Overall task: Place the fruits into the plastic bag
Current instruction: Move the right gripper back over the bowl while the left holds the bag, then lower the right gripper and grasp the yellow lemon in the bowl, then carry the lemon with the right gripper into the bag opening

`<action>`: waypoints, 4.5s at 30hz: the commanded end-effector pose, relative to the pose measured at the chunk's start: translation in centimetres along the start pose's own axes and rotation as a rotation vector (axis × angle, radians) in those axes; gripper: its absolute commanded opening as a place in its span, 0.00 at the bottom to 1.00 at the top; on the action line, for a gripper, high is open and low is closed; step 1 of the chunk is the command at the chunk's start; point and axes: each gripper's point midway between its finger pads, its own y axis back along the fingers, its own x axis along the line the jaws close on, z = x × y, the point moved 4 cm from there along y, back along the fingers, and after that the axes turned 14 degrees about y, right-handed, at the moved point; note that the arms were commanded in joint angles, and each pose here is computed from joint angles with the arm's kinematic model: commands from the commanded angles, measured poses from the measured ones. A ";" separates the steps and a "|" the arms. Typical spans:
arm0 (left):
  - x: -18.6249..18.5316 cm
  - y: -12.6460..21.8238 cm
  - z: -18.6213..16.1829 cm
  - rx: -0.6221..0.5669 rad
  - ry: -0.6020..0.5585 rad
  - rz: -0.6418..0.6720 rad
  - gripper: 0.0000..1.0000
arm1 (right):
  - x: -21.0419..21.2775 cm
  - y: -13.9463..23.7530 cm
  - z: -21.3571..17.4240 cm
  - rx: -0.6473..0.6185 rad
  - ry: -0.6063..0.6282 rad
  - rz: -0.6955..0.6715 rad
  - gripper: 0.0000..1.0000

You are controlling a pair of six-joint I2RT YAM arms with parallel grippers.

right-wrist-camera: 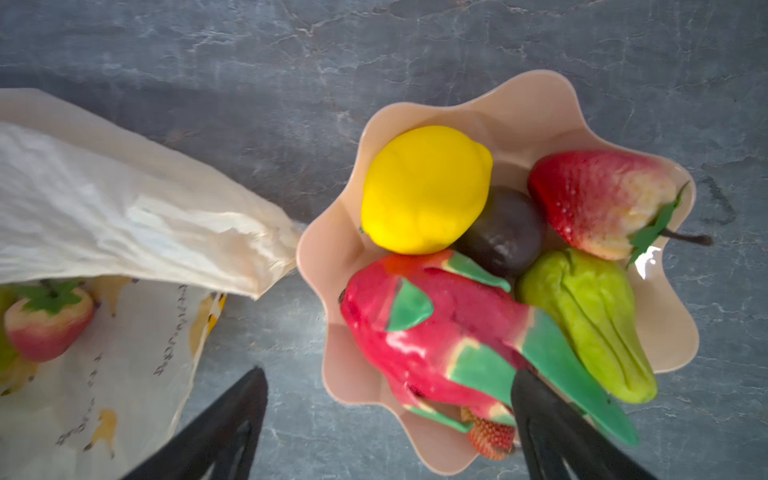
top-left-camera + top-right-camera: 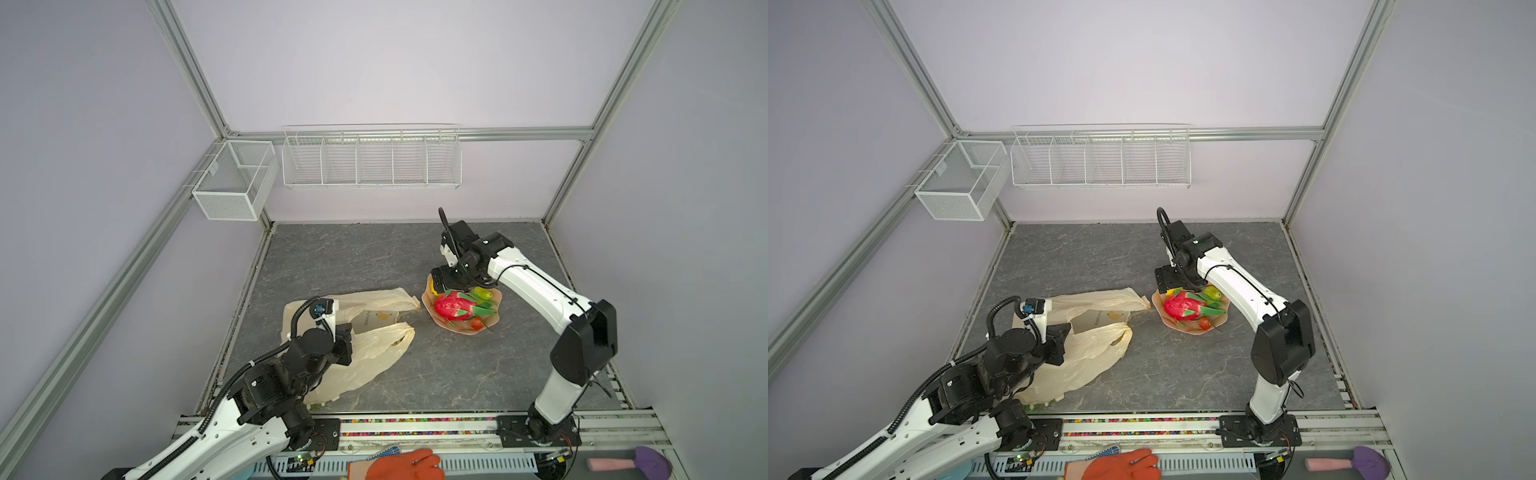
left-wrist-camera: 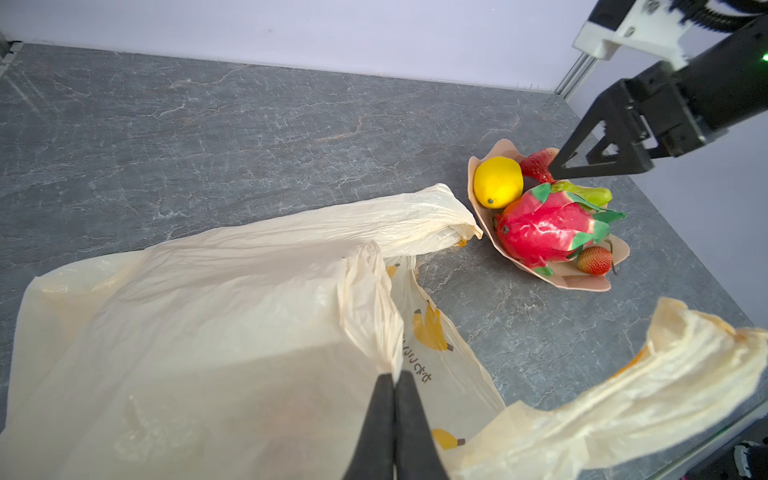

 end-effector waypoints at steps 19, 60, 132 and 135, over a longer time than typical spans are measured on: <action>0.2 -0.4 -0.5 0.017 -0.015 0.013 0.00 | -2.4 -7.8 3.2 0.158 -0.028 0.047 0.93; 0.1 -0.4 -0.5 0.017 -0.015 0.008 0.00 | -2.7 -7.5 2.9 0.141 -0.059 0.039 0.69; -1.6 -0.8 3.5 -0.121 -0.003 0.058 0.00 | 25.3 -4.4 -7.8 0.020 0.061 0.988 0.42; -1.8 -0.9 3.6 -0.123 -0.001 0.053 0.00 | 25.7 -4.8 -7.5 0.027 0.064 1.000 0.42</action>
